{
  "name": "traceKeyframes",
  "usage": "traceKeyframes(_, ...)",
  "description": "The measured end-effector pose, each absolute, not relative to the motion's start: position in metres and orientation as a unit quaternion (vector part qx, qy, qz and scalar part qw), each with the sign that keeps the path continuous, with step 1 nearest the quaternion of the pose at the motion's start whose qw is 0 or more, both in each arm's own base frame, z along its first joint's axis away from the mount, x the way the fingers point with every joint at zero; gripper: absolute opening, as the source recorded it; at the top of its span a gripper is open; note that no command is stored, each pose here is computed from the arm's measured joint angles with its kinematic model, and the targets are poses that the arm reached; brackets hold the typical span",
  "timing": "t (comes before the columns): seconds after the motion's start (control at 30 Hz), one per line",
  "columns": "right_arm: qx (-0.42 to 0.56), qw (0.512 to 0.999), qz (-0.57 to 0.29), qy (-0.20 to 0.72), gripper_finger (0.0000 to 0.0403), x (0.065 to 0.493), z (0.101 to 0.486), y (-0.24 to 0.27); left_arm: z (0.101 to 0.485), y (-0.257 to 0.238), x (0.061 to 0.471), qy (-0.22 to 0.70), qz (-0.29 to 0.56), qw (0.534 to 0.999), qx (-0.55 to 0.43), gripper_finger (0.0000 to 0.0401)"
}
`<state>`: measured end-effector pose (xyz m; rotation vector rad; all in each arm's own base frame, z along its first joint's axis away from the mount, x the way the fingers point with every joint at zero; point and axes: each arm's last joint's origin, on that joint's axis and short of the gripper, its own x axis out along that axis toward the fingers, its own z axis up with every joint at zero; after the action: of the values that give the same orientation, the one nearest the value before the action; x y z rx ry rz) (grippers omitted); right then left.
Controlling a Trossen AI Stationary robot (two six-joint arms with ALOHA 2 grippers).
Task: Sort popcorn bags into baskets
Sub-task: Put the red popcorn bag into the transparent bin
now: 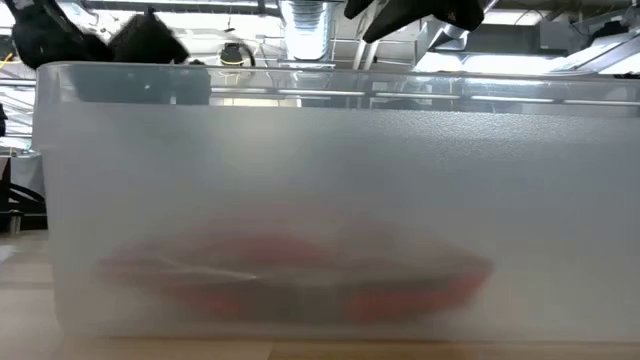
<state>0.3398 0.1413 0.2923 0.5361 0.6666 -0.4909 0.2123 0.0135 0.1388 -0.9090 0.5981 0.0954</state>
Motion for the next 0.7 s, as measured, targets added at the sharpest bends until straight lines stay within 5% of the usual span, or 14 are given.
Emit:
traceKeyframes(0.33,0.323,0.867,-0.279,0.256,0.0230,0.348,0.297,0.130,0.207,0.019,0.189,0.074,0.095,0.883,-0.453,0.0003)
traceKeyframes(0.7,0.340,0.895,-0.247,0.149,0.0265,0.376,0.318,0.102,0.233,0.015,0.170,-0.021,0.106,0.889,-0.444,0.0004)
